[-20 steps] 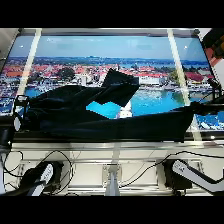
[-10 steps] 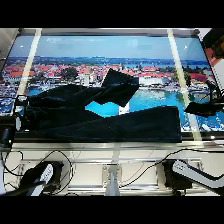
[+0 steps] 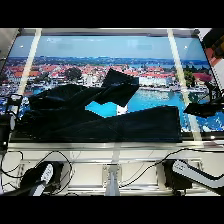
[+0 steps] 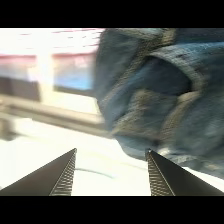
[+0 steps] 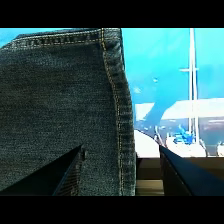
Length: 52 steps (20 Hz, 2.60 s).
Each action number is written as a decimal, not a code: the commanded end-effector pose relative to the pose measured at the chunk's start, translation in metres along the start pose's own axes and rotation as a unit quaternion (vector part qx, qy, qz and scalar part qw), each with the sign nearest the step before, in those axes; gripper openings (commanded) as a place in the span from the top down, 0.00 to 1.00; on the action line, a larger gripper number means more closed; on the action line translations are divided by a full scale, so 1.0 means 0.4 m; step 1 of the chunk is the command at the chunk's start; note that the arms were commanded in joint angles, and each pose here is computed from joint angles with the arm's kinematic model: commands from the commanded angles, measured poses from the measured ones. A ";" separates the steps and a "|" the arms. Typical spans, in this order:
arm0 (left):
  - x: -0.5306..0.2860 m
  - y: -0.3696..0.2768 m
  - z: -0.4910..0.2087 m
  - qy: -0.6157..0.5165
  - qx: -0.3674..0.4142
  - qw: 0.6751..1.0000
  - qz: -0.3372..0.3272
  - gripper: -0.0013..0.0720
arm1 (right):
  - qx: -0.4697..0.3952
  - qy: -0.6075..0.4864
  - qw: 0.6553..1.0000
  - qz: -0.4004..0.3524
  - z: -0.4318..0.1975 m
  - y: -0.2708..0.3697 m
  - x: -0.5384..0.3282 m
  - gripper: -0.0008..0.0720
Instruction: Fold the clothes and pants, and hang the long-sleeved shirts on hangers.
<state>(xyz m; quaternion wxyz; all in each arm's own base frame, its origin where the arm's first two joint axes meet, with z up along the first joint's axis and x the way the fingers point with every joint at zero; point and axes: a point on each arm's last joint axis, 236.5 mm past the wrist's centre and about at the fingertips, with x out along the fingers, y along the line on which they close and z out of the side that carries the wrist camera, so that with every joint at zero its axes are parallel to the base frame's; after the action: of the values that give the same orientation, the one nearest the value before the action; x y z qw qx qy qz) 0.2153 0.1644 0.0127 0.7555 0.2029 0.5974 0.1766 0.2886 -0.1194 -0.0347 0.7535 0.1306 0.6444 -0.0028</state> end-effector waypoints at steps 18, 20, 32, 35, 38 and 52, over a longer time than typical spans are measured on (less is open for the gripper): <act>0.054 -0.096 0.439 -0.045 -0.108 0.977 -0.178 0.64 | 0.068 -0.023 0.995 0.066 0.032 0.076 -0.006 0.27; 0.096 -0.129 0.434 -0.021 -0.104 0.976 -0.191 0.91 | 0.069 -0.022 0.995 0.066 0.032 0.076 -0.005 0.27; -0.178 -0.228 0.747 -0.233 -0.269 0.756 -0.550 0.92 | 0.069 -0.028 0.995 0.063 0.038 0.072 -0.005 0.27; -0.018 -0.130 0.647 -0.193 -0.252 0.832 -0.455 0.91 | 0.068 -0.017 0.995 0.068 0.026 0.079 -0.006 0.27; 0.090 -0.035 0.556 -0.163 -0.242 0.877 -0.382 0.86 | 0.072 -0.014 0.995 0.070 0.022 0.082 -0.006 0.27; 0.243 -0.068 0.457 -0.101 -0.197 0.894 -0.389 0.02 | 0.093 -0.025 0.993 0.066 0.037 0.075 -0.005 0.27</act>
<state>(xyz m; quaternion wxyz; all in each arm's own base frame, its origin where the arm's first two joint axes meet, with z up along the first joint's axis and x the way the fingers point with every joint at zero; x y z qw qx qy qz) 0.4188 0.1736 -0.0354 0.8444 -0.2089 0.4929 -0.0169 0.3060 -0.0925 -0.0247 0.7501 0.2427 0.6150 -0.0139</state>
